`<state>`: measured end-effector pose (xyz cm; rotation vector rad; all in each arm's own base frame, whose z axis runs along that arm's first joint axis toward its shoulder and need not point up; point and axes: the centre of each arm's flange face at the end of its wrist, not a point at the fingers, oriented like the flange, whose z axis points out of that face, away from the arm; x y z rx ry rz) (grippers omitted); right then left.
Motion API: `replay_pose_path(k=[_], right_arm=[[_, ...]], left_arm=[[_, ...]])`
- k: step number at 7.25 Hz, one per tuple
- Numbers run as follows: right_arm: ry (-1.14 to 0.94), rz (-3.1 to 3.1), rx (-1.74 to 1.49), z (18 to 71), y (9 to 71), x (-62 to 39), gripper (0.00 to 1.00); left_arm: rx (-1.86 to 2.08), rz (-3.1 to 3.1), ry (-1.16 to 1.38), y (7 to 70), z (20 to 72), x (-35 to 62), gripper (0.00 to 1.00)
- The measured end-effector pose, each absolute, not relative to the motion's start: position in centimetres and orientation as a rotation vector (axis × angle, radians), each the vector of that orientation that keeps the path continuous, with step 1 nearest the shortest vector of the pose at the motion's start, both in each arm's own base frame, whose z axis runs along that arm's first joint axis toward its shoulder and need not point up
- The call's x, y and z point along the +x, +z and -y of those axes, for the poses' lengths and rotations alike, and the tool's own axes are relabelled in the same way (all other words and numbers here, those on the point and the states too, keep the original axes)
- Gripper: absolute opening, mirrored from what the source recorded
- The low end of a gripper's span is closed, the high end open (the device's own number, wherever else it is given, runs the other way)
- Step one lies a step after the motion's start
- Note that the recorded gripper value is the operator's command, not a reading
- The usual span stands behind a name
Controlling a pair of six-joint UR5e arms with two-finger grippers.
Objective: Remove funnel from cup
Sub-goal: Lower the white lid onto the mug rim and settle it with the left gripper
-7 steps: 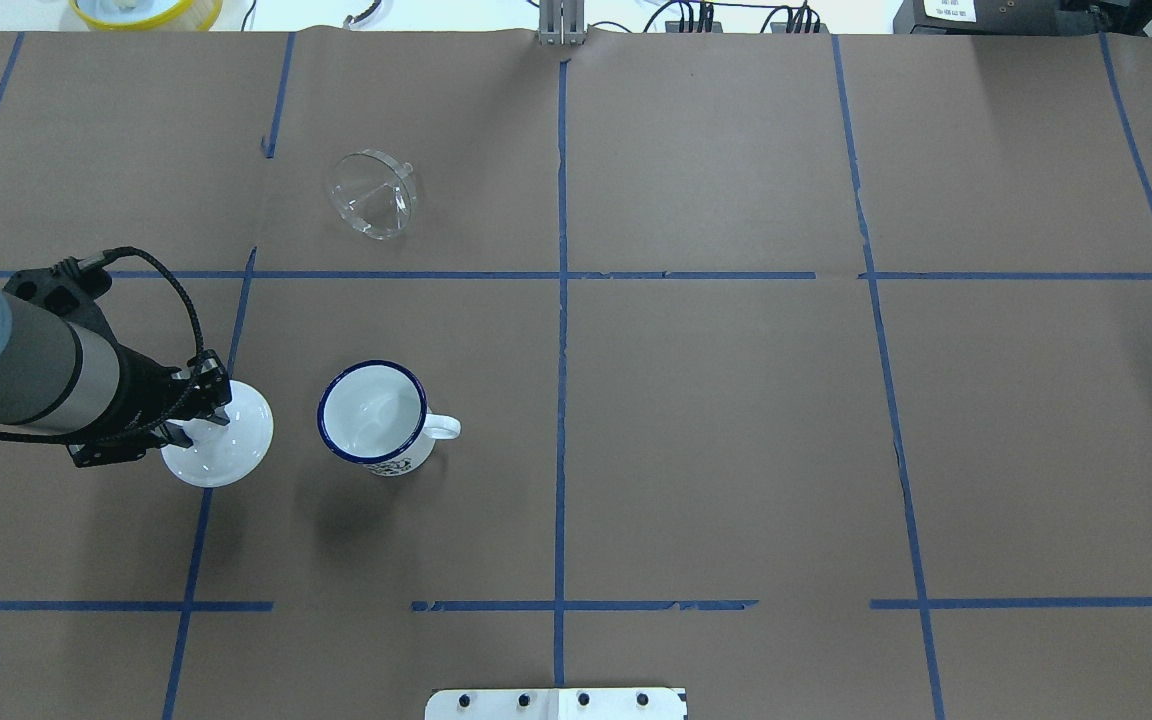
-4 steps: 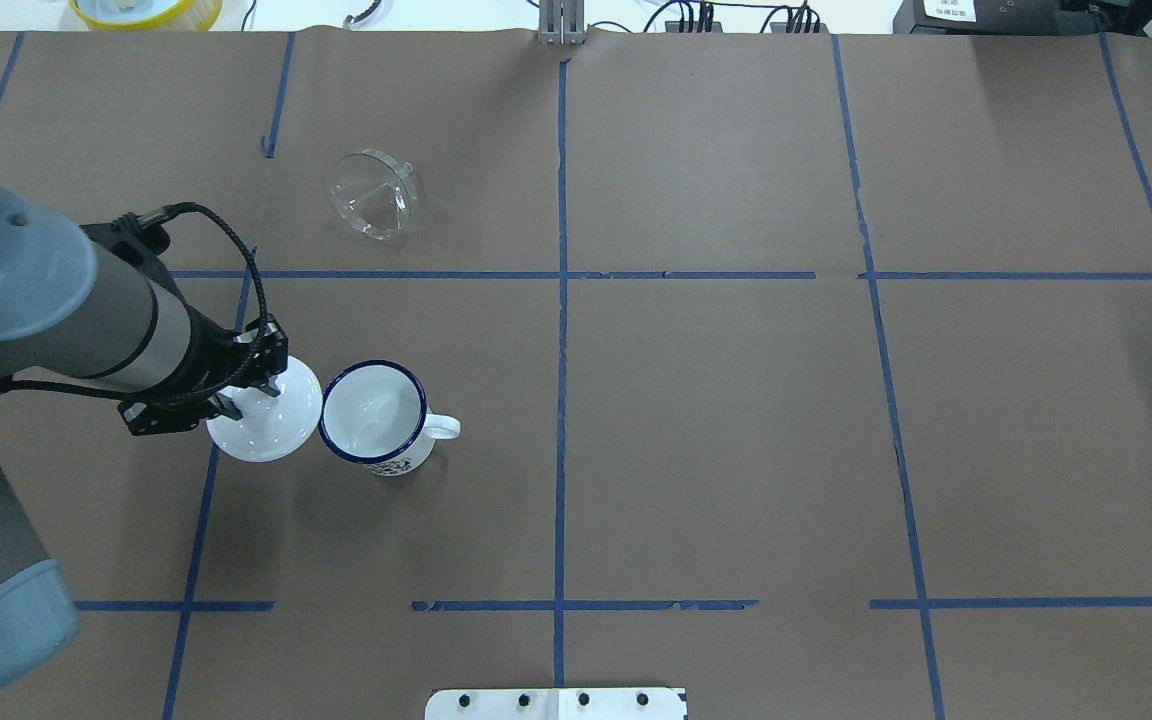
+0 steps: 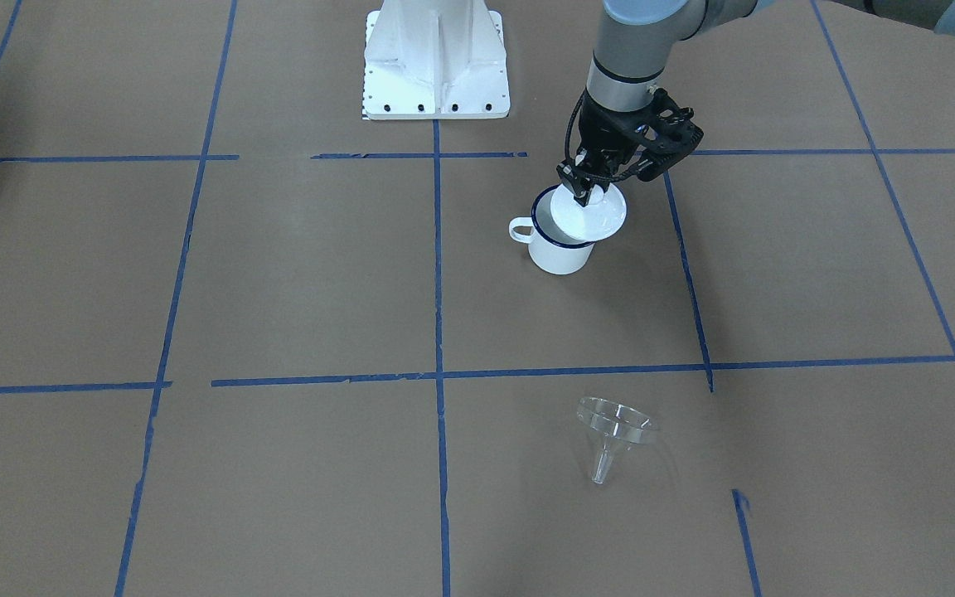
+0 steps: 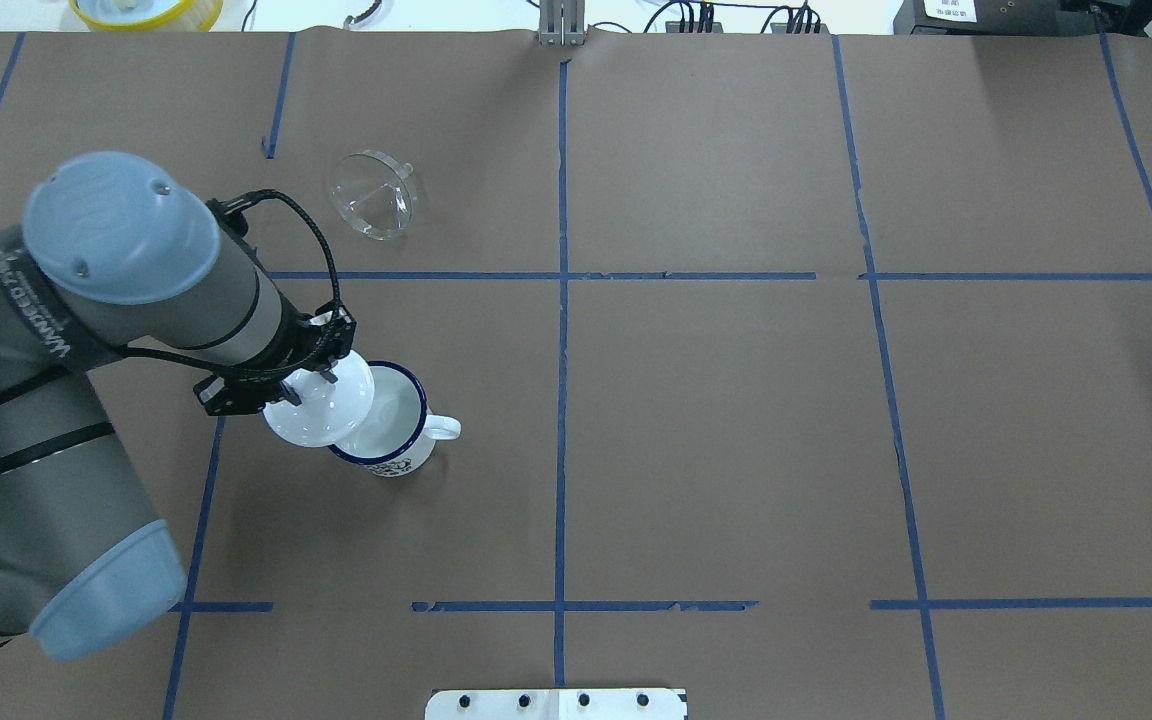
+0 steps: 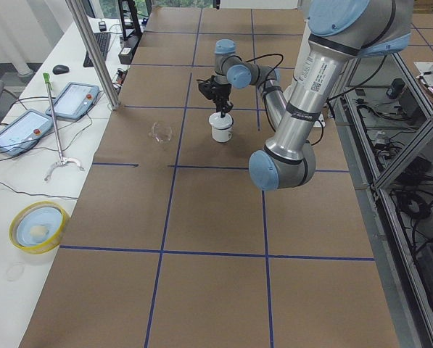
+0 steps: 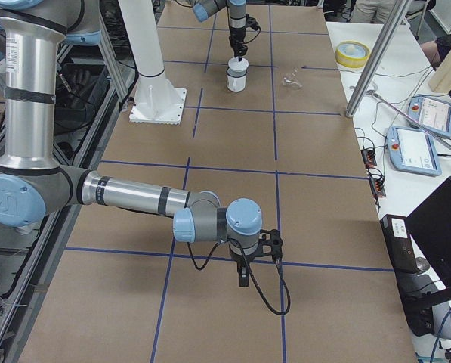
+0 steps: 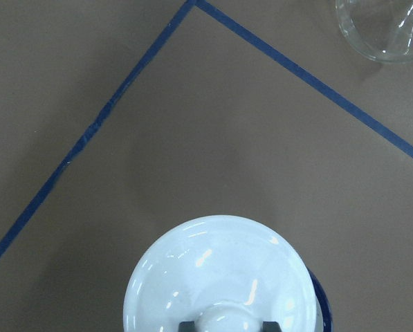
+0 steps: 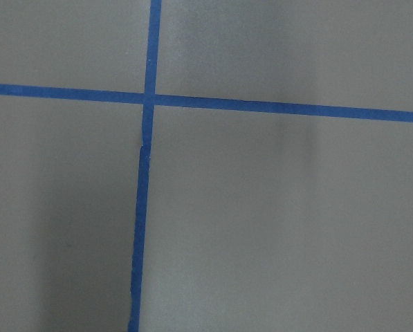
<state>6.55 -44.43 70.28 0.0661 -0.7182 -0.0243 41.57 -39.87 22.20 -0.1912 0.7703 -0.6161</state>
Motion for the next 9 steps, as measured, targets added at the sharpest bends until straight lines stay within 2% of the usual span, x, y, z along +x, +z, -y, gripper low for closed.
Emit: replay_pose_path(k=[9], right_arm=[[-0.024,0.718,0.066,44.4,70.3,6.6,1.00]], left_arm=[[-0.212,-0.782,-0.583,21.9,39.1,43.4,0.00]])
